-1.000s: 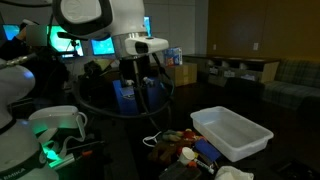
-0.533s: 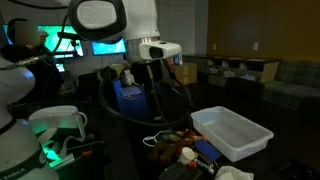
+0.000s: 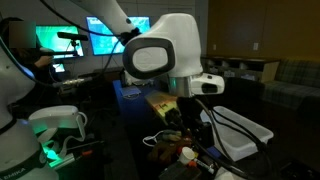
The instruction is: Use the cloth to push the objects on the counter to the left, then put it in the box
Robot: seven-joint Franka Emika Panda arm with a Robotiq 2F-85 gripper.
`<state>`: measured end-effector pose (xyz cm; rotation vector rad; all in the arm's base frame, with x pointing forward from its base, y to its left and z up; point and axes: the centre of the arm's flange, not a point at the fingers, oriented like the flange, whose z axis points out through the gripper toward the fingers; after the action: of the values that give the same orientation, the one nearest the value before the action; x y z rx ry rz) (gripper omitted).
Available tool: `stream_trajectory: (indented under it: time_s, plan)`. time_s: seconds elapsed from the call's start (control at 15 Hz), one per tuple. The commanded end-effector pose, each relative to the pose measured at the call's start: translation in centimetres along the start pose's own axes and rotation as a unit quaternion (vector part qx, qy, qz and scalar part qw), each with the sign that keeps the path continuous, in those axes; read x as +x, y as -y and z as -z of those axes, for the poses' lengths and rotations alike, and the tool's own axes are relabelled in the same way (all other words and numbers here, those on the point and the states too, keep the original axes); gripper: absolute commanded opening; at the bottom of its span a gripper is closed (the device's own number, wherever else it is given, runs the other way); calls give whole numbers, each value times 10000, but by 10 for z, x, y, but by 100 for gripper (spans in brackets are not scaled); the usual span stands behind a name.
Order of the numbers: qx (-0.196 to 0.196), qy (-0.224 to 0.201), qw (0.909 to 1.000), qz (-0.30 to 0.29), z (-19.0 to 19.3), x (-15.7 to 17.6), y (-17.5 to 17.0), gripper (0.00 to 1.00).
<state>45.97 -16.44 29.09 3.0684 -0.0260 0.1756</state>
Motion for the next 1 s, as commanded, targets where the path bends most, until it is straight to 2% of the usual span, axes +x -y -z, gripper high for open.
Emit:
stream_trajectory:
  time_s: [0.0, 0.33, 0.6, 0.93]
  plan:
    - [17, -71, 9992, 381, -69, 53, -34, 100]
    - [-171, -276, 9989, 349, -169, 79, -65, 100]
    - [-95, -261, 9996, 103, -234, 84, -95, 100]
    - [73, -196, 9996, -191, -282, 88, -131, 100]
